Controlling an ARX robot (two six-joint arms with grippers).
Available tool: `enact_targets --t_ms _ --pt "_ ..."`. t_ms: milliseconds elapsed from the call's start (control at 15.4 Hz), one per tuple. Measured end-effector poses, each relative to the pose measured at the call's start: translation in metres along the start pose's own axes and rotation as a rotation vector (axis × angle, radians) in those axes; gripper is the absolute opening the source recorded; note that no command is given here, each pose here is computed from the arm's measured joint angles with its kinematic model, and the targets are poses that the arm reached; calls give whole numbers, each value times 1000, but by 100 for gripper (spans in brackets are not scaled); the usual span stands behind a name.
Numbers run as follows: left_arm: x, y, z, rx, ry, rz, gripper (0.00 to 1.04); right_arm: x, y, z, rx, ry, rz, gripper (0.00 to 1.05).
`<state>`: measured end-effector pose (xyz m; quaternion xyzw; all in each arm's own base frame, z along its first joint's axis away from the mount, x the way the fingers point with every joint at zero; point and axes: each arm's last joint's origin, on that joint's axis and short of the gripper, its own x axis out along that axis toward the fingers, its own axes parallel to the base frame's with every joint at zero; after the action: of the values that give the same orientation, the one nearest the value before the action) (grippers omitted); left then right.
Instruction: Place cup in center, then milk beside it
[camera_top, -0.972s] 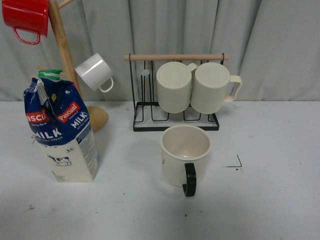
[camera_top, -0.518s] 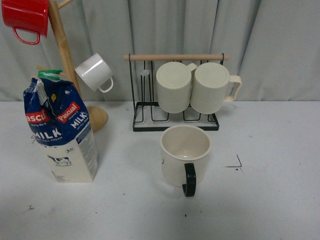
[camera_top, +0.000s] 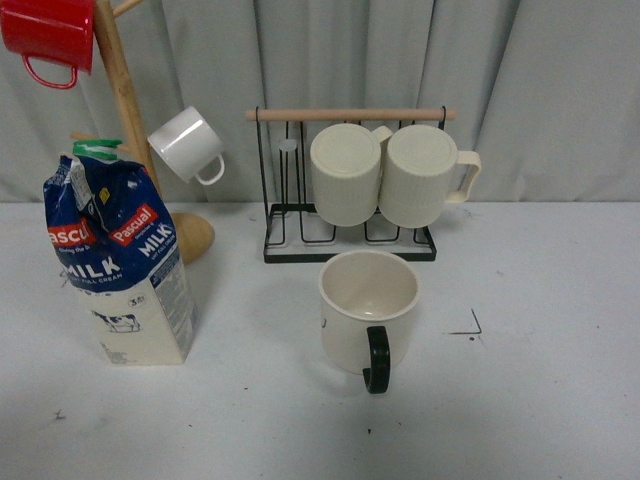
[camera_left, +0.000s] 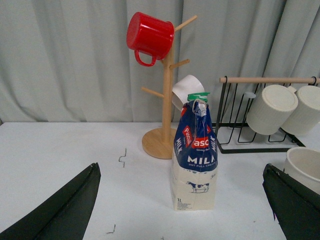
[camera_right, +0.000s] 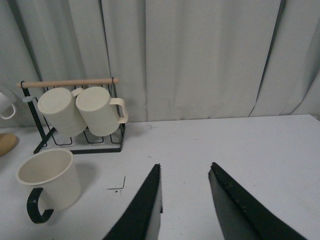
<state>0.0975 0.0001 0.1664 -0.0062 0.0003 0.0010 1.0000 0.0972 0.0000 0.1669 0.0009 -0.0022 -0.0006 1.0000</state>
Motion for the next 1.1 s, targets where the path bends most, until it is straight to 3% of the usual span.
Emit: enact_targets --t_ms 194,518,583,648,713,777,842,1101 --pt "0 0 0 0 0 0 98 0 0 0 0 0 0 45" --pt "2 7 11 -76 493 -43 98 0 0 0 0 0 2 67" --pt "4 13 27 -122 603 -25 98 0 0 0 0 0 2 76" --pt "4 17 64 -129 598 -54 98 0 0 0 0 1 1 93" --pt "48 5 129 -14 358 -174 98 0 0 0 1 0 1 98" --pt "127 -15 120 90 353 -261 98 0 0 0 0 0 1 98" --pt "183 -13 97 134 408 -227 98 0 0 0 0 0 1 98" --pt "203 -4 74 161 458 -134 98 0 0 0 1 0 1 98"
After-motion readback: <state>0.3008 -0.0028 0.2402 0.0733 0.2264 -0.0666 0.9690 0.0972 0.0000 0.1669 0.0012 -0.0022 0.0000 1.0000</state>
